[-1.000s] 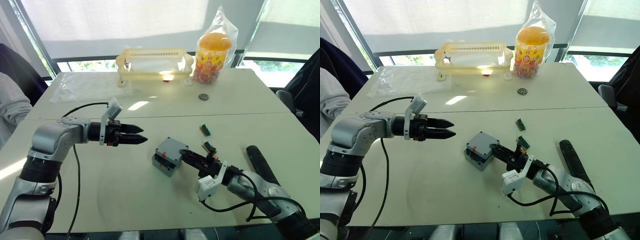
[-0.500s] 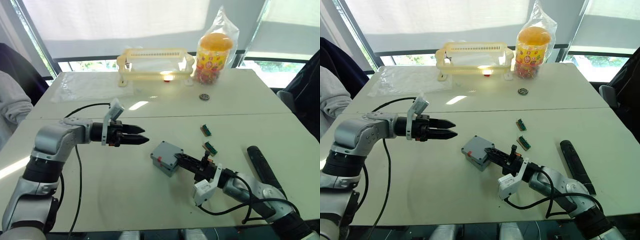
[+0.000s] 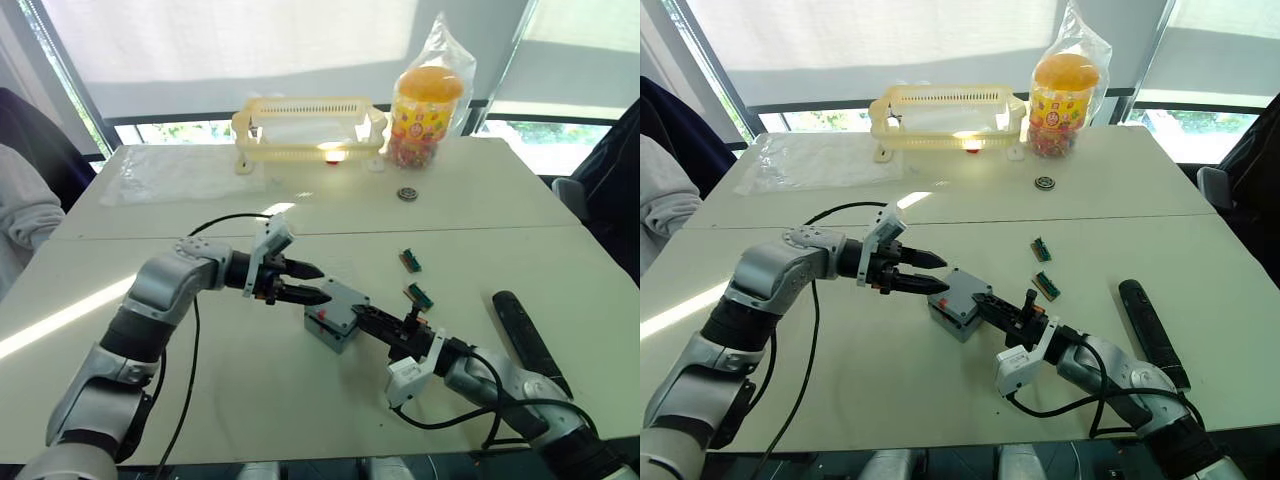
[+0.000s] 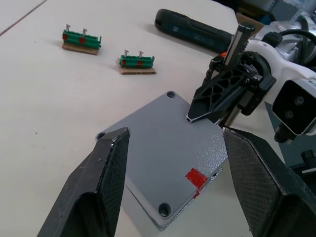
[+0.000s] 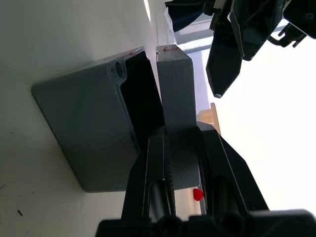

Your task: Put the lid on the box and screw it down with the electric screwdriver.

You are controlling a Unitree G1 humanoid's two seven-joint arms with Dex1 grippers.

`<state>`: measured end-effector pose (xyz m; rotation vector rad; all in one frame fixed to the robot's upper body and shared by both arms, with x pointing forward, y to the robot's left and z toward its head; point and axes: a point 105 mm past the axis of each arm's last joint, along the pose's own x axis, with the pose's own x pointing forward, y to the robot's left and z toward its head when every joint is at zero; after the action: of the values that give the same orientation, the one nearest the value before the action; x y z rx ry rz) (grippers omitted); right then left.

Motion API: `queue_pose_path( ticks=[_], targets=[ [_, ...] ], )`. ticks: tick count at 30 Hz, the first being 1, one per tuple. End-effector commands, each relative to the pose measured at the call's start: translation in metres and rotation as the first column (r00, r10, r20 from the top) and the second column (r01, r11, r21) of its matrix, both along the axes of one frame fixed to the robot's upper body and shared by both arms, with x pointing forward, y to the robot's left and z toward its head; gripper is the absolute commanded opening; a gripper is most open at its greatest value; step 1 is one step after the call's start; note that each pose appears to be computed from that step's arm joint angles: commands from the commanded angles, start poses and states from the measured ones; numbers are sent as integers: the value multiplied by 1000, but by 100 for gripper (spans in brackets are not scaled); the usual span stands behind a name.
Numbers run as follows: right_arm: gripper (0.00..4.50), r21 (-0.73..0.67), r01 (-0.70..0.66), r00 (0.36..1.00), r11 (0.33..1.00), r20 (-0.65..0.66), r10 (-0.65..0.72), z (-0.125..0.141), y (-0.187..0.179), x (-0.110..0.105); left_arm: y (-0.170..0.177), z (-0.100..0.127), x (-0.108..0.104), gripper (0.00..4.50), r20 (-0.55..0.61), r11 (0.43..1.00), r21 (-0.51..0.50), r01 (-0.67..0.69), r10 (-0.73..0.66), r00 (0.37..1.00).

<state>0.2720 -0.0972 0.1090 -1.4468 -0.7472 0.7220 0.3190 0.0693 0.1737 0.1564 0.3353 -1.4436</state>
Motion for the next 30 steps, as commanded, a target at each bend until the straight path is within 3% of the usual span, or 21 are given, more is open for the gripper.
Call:
queue_pose_path(
  ticks=[1,17,25,30],
  targets=[
    [13,7,-17,1000,1000,5,17,1,5,-7,-4,11,2,305,60,1000,-2,26,-26,998],
    [13,8,-7,1000,1000,-10,7,-6,5,-7,-16,-29,-1,305,63,989,120,92,-100,993],
    [417,15,11,1000,1000,9,-11,-4,-2,-11,-17,-48,-12,311,9,981,146,126,-129,992],
    [417,15,18,1000,1000,20,-18,0,-8,-15,-16,-60,-16,311,-3,974,184,133,-135,991]
  ],
)
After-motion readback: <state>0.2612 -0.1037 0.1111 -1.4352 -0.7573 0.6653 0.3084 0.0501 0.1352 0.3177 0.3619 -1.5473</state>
